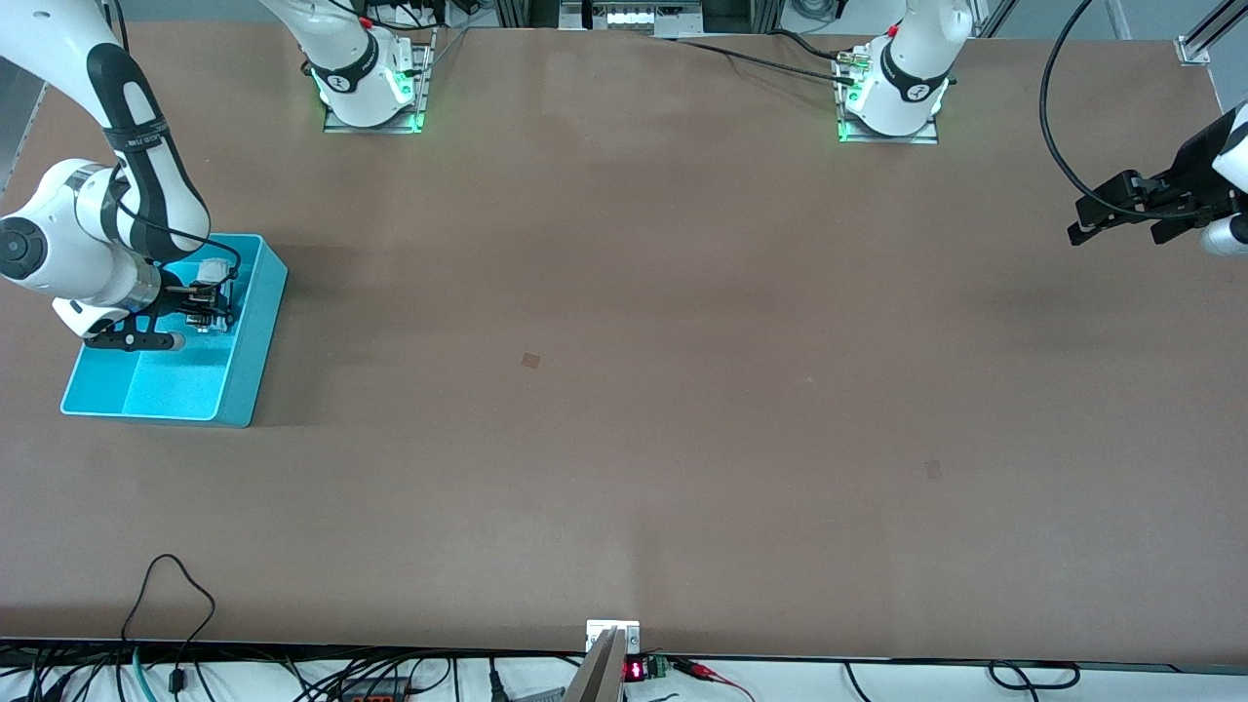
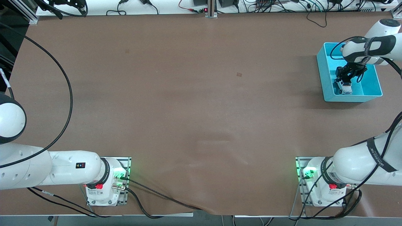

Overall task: Wind and store white jeep toy
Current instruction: 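Carry the jeep with the right gripper over the cyan bin, then lower the jeep into the bin and open the right gripper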

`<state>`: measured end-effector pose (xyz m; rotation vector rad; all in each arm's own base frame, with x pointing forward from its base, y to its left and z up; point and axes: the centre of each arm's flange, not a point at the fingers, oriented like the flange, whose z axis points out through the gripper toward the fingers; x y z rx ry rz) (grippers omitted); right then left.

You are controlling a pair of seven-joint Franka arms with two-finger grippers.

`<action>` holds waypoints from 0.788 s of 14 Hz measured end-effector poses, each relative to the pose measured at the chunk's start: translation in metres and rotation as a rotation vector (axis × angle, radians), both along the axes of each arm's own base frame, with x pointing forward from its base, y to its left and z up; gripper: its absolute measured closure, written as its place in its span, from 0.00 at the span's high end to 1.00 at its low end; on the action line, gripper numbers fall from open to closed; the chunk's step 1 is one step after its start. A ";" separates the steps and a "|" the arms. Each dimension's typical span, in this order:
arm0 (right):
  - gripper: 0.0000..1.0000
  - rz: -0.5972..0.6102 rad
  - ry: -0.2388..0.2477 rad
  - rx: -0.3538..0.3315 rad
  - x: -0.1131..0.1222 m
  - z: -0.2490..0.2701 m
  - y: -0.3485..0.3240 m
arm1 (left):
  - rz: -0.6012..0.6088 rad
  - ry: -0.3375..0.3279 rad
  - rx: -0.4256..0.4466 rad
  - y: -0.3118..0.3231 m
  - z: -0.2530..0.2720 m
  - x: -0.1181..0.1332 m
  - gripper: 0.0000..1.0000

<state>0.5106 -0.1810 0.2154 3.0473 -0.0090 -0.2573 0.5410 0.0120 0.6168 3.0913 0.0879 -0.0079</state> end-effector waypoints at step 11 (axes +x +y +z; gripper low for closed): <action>1.00 0.005 -0.064 -0.016 0.019 0.030 -0.002 | -0.001 -0.015 0.003 0.000 0.008 -0.004 1.00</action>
